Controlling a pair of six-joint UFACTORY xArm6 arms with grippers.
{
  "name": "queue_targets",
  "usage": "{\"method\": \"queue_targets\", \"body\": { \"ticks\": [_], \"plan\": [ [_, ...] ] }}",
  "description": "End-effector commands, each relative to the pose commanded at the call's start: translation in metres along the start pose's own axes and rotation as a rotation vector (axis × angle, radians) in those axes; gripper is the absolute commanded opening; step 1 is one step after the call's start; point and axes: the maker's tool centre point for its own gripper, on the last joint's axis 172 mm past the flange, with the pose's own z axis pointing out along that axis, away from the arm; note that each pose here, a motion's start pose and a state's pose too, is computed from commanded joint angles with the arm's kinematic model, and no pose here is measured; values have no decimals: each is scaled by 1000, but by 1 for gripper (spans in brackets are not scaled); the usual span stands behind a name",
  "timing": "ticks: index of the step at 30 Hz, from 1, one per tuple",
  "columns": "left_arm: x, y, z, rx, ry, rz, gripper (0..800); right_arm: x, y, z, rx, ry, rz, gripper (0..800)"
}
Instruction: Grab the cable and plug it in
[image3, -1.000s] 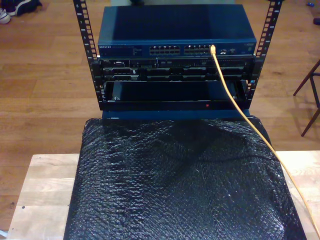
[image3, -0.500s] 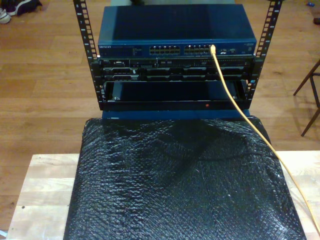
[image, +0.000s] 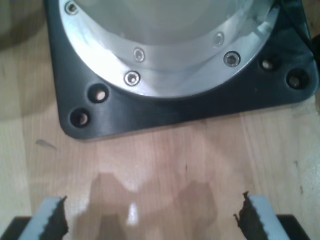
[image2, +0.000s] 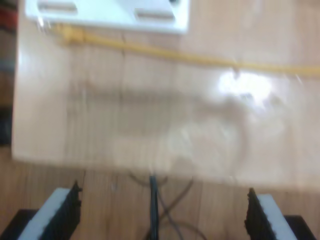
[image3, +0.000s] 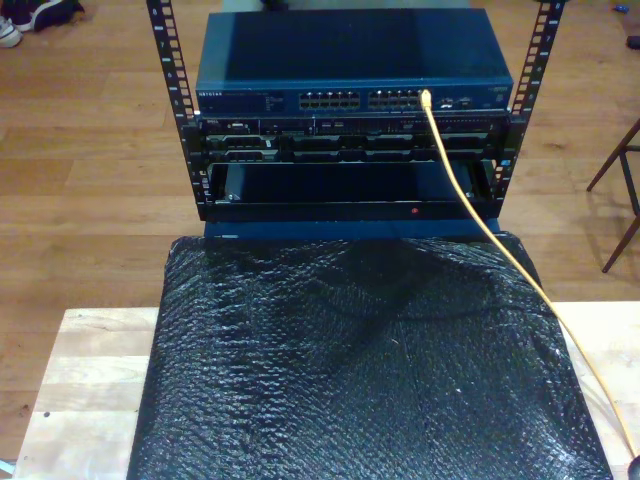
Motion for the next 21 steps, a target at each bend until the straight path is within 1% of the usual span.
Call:
{"method": "queue_targets", "body": {
  "ticks": [3,14,18,21],
  "plan": [
    [0,0,0,0,0,0,800,6,-3,13,-3,2,6,799],
    [0,0,0,0,0,0,800,-2,-5,51,-14,-70,20,799],
    [0,0,0,0,0,0,800,-2,-10,61,-24,-86,47,799],
    [0,0,0,0,0,0,800,-2,-11,65,-28,-92,25,800]
  ]
}}
